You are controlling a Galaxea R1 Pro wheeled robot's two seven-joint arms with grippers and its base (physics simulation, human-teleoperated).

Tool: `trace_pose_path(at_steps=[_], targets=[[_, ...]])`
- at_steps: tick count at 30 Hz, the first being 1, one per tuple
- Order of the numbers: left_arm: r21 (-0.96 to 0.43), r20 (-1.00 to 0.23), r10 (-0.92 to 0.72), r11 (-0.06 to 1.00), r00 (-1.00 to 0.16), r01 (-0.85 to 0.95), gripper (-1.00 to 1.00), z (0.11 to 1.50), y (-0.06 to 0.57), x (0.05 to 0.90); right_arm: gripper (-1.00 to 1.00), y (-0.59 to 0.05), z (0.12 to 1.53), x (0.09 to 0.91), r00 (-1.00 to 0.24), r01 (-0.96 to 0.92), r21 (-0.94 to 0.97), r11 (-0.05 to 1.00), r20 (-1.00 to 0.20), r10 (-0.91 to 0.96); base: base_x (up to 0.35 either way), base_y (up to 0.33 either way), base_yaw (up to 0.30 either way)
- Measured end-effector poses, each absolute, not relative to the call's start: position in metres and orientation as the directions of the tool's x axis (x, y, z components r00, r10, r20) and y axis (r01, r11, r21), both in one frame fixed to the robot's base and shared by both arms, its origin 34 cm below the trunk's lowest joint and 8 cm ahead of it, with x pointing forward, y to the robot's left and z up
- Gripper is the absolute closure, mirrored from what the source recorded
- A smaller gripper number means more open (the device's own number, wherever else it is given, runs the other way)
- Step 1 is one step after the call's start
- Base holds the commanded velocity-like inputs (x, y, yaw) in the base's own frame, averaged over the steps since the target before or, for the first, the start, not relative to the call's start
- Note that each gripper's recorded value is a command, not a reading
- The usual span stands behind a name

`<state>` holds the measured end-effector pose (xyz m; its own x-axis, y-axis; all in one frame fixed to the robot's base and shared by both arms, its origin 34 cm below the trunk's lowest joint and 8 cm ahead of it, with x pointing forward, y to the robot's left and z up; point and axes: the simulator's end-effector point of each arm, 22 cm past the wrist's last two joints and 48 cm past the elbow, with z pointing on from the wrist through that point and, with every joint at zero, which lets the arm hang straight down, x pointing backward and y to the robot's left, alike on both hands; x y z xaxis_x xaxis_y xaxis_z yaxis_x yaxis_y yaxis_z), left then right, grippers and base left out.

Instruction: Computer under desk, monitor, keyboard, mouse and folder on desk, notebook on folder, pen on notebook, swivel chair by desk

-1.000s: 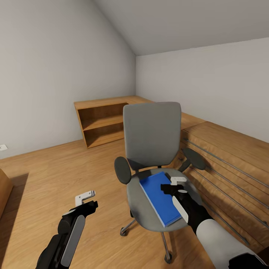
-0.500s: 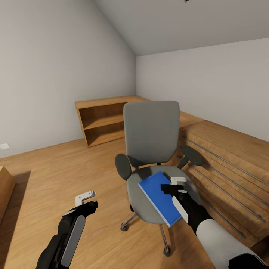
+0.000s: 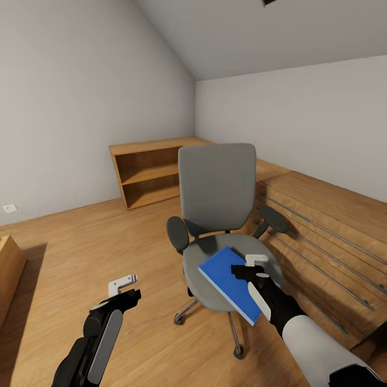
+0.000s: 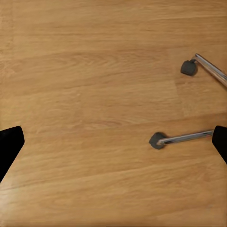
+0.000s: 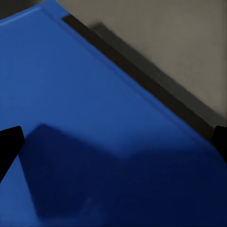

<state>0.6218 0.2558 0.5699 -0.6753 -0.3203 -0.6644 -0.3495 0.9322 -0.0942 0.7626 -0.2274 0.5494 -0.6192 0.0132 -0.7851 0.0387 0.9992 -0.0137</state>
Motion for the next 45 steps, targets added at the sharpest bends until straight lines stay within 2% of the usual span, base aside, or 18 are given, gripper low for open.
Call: trace_pose_path(at_steps=[45], targets=[[-0.093,-0.663,-0.320,0.932,-0.677,-0.350,-1.00,0.598,0.256,0.627,-1.00,-0.232,0.562,0.758,-0.651,0.048,-0.020,0.999,-0.759,0.016,-0.021,0.000,0.000]])
